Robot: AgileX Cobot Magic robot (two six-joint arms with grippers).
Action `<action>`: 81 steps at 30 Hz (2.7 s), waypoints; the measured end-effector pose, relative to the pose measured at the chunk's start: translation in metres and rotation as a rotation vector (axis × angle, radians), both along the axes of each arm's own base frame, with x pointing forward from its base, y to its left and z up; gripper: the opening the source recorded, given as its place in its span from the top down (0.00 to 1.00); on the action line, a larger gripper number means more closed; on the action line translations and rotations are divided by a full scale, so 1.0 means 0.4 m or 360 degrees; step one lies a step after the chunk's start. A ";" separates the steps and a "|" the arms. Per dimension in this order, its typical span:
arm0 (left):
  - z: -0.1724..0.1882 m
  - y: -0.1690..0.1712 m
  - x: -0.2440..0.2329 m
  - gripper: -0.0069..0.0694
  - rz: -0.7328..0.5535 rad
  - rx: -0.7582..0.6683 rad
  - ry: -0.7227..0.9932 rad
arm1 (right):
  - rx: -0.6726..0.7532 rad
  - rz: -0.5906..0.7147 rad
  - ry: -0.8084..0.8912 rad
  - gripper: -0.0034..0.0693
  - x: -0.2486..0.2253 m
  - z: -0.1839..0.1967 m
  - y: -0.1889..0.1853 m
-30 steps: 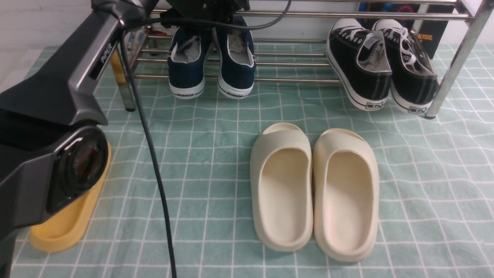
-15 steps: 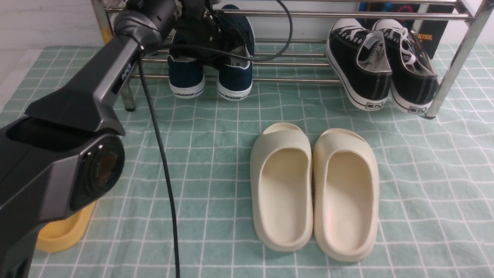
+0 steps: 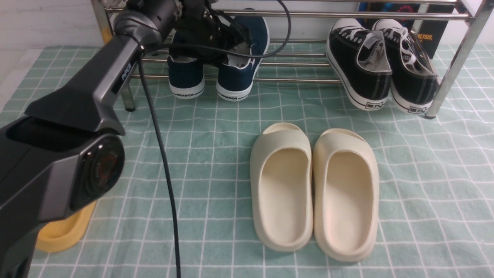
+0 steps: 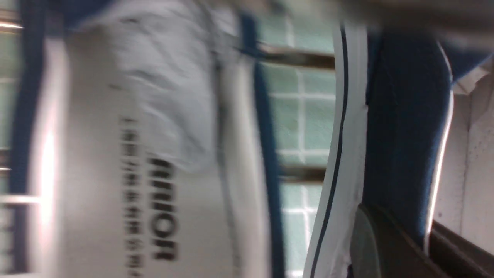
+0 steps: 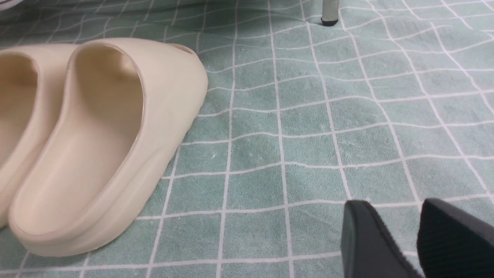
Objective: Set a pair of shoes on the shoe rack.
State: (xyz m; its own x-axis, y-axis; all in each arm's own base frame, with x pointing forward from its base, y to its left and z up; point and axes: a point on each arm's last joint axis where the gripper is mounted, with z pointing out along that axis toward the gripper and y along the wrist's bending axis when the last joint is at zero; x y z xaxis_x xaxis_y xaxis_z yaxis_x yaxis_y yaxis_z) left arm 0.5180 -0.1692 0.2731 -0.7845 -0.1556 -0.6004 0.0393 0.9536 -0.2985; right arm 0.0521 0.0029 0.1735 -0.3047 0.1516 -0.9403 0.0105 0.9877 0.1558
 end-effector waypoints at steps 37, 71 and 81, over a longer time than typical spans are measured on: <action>0.355 0.081 -0.226 0.68 -0.0140 0.0160 -0.0120 | 0.0000 0.0000 0.0000 0.62 0.000 0.000 0.000; -0.024 0.352 -1.037 0.91 0.0204 -0.0227 -0.0705 | 0.0000 0.0000 0.0000 0.62 0.000 0.000 0.000; -0.068 0.364 -1.070 0.90 0.0061 -0.0027 -0.0845 | 0.0000 0.0000 0.0000 0.62 0.000 0.000 0.000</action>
